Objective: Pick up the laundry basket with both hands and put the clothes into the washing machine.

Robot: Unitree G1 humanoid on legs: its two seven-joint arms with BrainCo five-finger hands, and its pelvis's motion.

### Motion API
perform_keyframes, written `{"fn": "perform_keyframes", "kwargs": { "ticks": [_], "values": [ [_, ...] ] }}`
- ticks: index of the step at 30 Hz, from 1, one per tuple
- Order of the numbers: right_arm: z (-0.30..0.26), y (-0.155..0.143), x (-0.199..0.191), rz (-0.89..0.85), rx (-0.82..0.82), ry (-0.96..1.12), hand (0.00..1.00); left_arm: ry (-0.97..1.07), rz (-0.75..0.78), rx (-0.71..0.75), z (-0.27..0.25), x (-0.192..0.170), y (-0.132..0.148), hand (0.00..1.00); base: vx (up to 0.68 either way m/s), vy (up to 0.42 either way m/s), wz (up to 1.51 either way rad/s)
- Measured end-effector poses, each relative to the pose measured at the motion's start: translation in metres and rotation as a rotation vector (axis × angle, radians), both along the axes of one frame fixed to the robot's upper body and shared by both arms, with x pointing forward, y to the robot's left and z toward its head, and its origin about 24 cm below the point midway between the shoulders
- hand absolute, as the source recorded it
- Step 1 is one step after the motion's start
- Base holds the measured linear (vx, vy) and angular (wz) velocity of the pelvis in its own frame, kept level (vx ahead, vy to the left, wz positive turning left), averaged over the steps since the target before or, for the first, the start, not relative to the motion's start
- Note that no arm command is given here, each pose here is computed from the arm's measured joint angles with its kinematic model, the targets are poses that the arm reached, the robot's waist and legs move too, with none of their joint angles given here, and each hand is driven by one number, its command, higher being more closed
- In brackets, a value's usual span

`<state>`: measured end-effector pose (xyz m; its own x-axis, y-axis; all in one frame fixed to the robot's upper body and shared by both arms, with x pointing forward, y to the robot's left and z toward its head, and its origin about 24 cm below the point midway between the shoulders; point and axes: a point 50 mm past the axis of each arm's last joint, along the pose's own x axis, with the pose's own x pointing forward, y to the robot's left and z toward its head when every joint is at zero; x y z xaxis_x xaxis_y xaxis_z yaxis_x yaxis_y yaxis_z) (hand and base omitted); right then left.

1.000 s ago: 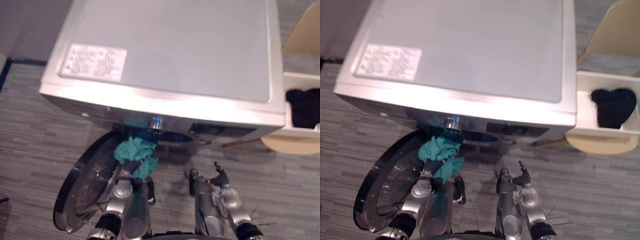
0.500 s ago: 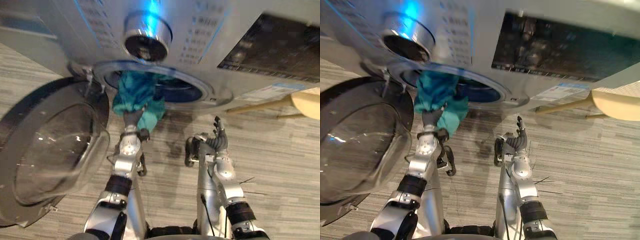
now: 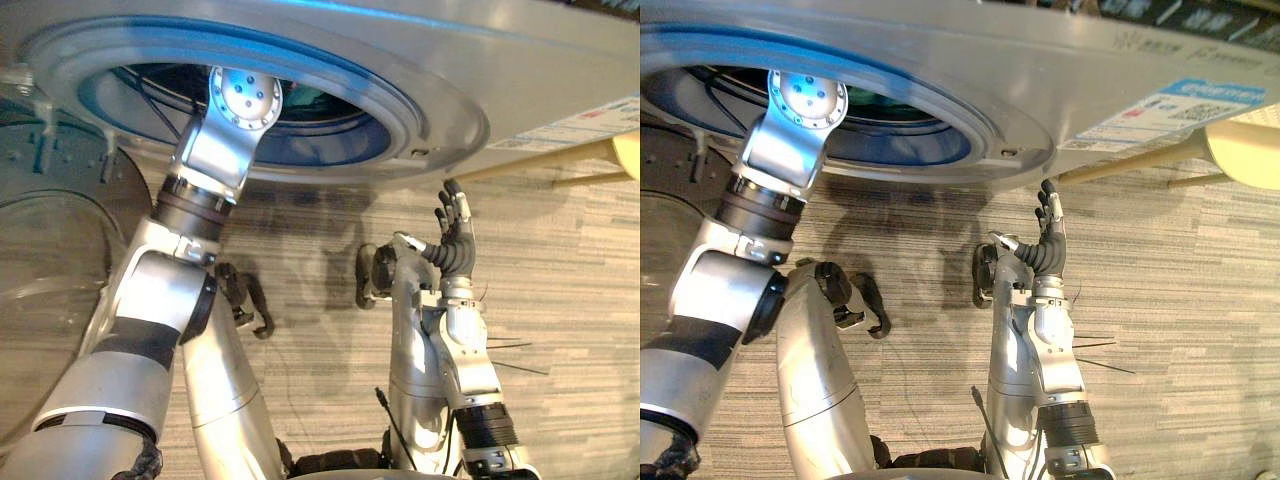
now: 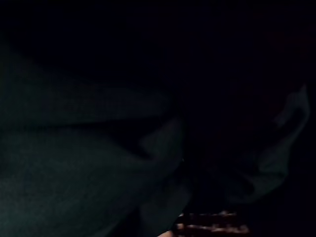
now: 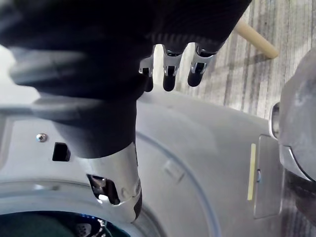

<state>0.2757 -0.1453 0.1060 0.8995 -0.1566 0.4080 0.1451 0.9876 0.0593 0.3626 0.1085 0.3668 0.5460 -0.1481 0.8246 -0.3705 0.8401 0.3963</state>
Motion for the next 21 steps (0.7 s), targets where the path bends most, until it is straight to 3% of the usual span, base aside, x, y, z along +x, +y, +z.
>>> {"fn": "perform_keyframes", "kwargs": {
  "ticks": [6, 12, 16, 21],
  "values": [
    [0.001, -0.003, 0.0, 0.017, -0.007, -0.014, 0.0, 0.184, 0.242, 0.166, -0.023, 0.028, 0.026, 0.0, 0.0, -0.023, -0.04],
    [0.002, -0.009, 0.0, 0.039, -0.001, -0.018, 0.0, 0.254, 0.317, 0.306, -0.028, 0.033, 0.032, 0.0, 0.0, -0.003, 0.01],
    [0.002, -0.012, 0.0, 0.052, -0.027, -0.011, 0.0, 0.243, 0.317, 0.308, -0.023, 0.03, 0.035, 0.0, 0.01, -0.012, 0.11],
    [-0.001, -0.02, -0.001, 0.021, -0.032, 0.0, 0.0, 0.063, 0.364, 0.153, 0.006, 0.009, 0.049, 0.0, 0.01, -0.013, 0.19]
  ]
}}
